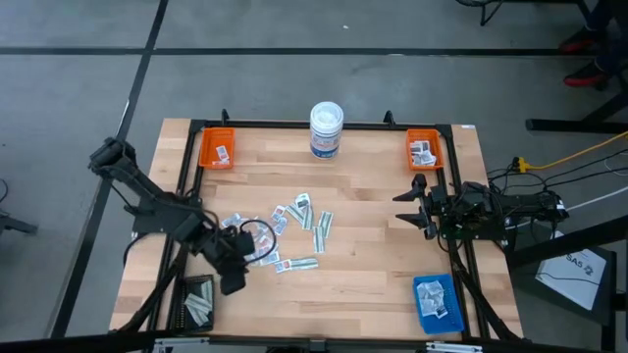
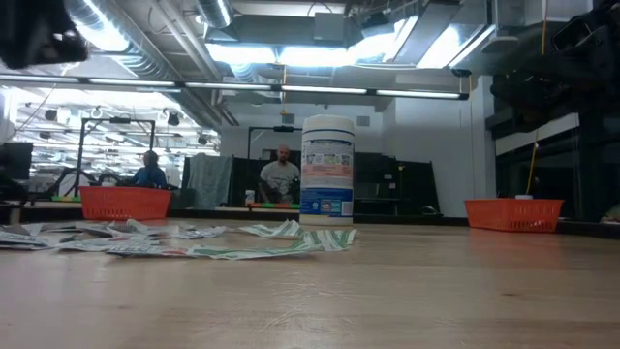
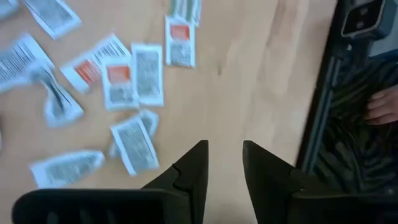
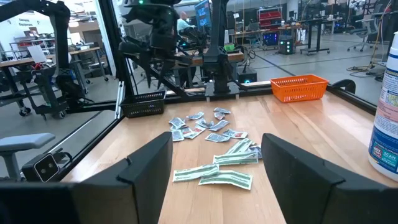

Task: Pick & Place First Aid Supplies
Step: Put the orange ointment pack into the left orange bin

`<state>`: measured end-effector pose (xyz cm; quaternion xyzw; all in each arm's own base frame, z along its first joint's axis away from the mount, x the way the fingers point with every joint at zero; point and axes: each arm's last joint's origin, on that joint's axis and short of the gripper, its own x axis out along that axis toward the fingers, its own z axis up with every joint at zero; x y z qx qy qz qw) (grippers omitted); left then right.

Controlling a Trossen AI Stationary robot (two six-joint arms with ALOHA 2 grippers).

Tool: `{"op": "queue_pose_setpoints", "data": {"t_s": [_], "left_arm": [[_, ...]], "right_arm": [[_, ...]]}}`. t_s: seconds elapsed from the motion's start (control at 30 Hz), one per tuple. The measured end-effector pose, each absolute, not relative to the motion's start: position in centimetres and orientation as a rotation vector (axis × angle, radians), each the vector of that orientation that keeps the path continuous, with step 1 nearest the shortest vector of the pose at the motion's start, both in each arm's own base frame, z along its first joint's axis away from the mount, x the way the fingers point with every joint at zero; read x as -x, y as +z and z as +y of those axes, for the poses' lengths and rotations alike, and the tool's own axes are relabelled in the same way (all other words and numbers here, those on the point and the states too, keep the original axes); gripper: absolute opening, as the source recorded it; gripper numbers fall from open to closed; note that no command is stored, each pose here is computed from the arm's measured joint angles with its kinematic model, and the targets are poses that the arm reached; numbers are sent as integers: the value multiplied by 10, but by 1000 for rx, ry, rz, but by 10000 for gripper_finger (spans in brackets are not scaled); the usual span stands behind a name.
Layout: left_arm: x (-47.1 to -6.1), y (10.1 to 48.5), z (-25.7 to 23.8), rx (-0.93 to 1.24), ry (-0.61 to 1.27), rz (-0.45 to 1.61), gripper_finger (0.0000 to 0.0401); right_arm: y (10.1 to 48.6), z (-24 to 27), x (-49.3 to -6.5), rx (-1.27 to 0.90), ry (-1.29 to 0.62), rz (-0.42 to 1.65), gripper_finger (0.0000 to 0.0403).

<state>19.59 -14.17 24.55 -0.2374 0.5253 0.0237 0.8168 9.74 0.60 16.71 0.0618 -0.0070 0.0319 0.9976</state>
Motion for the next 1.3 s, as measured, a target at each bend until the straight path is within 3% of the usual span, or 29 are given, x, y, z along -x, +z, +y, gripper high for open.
{"op": "queue_pose_setpoints", "data": {"t_s": [0.33,0.97,1.3], "left_arm": [[-212,246,-116,374,44,1084,90],[-228,247,-78,76,210,969,88],[-228,246,-70,81,308,961,88]], "right_arm": [[167,6,-97,-124,64,-14,245],[167,6,-97,-124,64,-14,245],[167,6,-97,-124,64,-14,245]]}}
